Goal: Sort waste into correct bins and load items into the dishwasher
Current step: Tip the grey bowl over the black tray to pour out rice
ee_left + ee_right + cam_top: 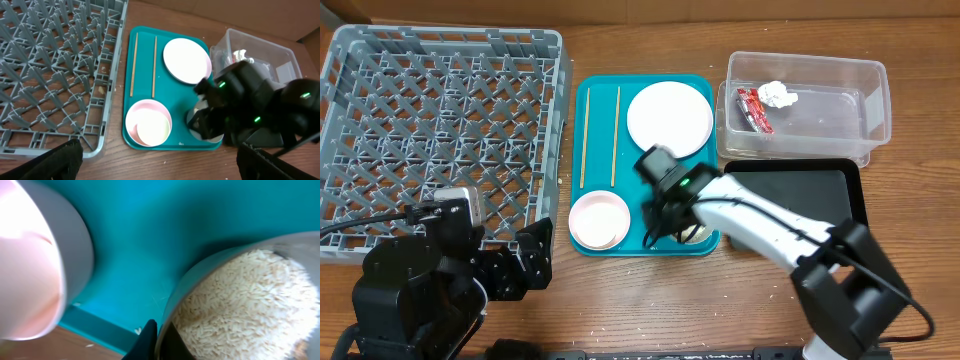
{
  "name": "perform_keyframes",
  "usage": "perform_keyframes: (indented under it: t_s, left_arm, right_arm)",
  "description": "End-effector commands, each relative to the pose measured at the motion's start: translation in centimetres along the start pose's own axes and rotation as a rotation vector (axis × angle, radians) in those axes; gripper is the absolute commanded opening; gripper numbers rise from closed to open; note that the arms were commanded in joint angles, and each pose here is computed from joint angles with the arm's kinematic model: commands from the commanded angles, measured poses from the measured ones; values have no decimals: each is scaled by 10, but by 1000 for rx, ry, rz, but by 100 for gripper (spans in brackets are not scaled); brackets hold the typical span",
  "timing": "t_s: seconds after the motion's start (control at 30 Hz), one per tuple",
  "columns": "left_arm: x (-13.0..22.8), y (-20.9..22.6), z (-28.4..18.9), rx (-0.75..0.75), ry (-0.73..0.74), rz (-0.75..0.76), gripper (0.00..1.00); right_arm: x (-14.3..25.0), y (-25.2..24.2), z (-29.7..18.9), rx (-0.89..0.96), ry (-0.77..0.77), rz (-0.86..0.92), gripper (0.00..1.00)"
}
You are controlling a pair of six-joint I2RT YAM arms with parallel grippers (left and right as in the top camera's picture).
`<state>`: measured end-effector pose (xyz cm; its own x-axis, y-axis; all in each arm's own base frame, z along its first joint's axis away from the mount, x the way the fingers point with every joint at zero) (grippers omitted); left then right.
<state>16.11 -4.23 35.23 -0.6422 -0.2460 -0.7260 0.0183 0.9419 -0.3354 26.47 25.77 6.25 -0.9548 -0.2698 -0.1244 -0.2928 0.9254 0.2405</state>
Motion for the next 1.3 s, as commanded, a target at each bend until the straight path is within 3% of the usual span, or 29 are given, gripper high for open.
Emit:
perform_keyframes:
  t_s: [0.0, 0.13, 0.4, 0.53, 0.6, 0.7, 0.87, 1.0, 1.03, 1.1, 1.13, 1.2, 1.27]
  left_arm:
    - [-3, -2, -4, 9, -15, 22, 100]
    - [-3, -2, -4, 9, -15, 22, 100]
    - [-3, -1, -4, 6, -16, 22, 100]
    - [-3, -1, -4, 6, -16, 22, 100]
    - [-3, -1, -4, 6, -15, 22, 100]
    - [-3, -1, -4, 6, -15, 22, 100]
    - [-3, -1, -4, 7, -14, 22, 100]
    - [-3, -1, -4, 7, -14, 22, 100]
    - [-2, -1, -4, 6, -14, 22, 100]
    - [0, -1, -4, 5, -2, 21, 100]
    - [1, -1, -4, 4, 1, 20, 100]
    - [1, -1, -4, 4, 0, 20, 100]
    - [1, -1, -4, 4, 0, 20, 100]
  right_arm:
    - [-31, 26, -68, -309, -115, 31, 4]
    - [-48, 11, -151, -535, -278, 66, 4]
    - [-36, -89, -154, -529, -266, 336, 4]
    - [-21, -124, -149, -746, -291, 459, 4]
    - [-16, -138, -165, -964, -404, 396, 4]
    - [-8, -148, -188, -1143, -512, 301, 4]
    - [5, -180, -172, -1085, -557, 434, 4]
    - [8, -179, -168, -1087, -550, 442, 4]
    - [11, -169, -185, -1206, -562, 375, 4]
    - [10, -171, -178, -1139, -592, 340, 4]
    - [7, -183, -163, -1036, -569, 422, 4]
    - [11, -169, -185, -1198, -570, 361, 4]
    - [9, -172, -174, -1093, -586, 350, 4]
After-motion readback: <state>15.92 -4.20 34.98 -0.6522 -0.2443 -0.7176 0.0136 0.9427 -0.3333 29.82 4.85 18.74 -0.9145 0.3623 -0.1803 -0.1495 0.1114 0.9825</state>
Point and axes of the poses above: each gripper's point midway between its finger pads, its own z axis out along the fingers, its own y axis along the line the jaws close on, x = y × z, the point moved 2 cm from there along -z, back along the fingers
